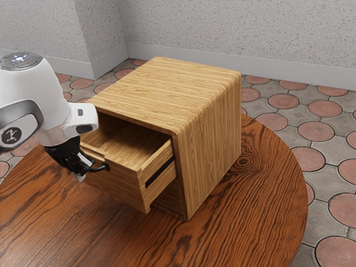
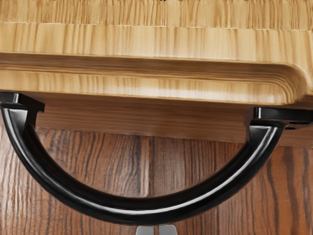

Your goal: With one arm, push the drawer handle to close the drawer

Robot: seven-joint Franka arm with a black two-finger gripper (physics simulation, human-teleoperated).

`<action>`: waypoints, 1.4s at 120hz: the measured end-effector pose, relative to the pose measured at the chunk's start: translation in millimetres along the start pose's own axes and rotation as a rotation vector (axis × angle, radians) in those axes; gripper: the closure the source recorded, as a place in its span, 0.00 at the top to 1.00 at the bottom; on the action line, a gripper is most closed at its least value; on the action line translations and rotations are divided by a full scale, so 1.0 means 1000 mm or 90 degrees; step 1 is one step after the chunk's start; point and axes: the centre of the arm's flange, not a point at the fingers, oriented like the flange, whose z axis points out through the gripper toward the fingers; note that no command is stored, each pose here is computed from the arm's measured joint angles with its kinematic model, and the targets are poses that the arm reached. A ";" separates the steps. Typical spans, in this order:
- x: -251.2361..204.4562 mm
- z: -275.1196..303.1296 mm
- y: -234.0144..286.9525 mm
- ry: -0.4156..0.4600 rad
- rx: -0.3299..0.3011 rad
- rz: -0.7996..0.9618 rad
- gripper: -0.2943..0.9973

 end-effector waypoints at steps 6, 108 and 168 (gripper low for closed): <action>0.006 0.000 0.001 0.000 0.001 0.005 0.16; 0.078 0.009 0.005 0.004 -0.007 0.054 0.16; 0.127 0.012 0.012 0.012 -0.012 0.087 0.16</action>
